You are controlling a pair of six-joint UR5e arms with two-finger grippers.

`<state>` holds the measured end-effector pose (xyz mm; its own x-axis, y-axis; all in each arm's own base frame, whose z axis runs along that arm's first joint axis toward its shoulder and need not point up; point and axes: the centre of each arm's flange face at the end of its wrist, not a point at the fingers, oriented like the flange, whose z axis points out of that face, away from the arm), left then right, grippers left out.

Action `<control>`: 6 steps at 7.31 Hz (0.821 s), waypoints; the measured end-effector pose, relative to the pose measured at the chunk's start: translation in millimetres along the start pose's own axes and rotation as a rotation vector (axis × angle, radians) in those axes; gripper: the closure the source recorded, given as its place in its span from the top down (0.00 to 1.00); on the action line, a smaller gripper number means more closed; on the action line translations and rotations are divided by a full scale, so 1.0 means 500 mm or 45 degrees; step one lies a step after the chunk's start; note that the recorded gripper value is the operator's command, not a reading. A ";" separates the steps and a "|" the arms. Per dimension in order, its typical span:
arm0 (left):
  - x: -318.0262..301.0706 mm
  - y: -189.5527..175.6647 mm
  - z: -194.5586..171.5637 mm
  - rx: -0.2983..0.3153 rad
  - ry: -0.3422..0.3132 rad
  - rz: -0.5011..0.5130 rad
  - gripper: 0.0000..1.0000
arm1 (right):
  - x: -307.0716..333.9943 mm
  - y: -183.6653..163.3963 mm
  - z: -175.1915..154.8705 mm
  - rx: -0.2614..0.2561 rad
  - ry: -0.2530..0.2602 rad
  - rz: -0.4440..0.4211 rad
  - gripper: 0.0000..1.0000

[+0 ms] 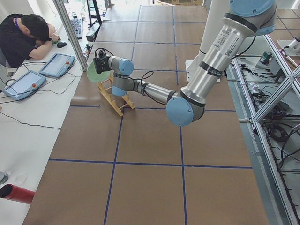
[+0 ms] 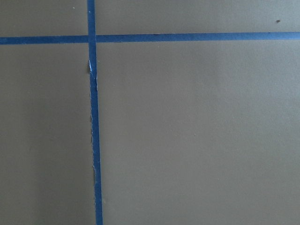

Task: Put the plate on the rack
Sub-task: 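Lower the upright plate between the rack's pegs with the left gripper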

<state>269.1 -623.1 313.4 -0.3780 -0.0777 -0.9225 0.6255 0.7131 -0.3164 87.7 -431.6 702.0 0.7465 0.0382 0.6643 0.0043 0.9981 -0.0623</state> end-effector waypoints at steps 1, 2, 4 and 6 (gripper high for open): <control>-0.010 0.011 0.002 -0.010 -0.009 -0.001 0.00 | 0.000 0.000 0.000 0.000 0.000 0.000 1.00; -0.016 0.021 0.006 -0.019 -0.014 -0.003 0.00 | 0.000 0.000 0.000 0.000 0.000 0.000 1.00; -0.027 0.038 0.012 -0.035 -0.025 -0.004 0.83 | 0.000 0.000 0.000 -0.001 0.000 0.000 1.00; -0.041 0.057 0.018 -0.053 -0.044 -0.006 1.00 | -0.001 0.000 0.000 0.000 0.000 -0.001 1.00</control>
<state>301.0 -607.5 321.3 -0.3569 -0.1047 -0.9283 0.5944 0.7411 -0.3121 87.4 -431.8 701.8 0.7465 0.0376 0.6643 0.0048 0.9981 -0.0618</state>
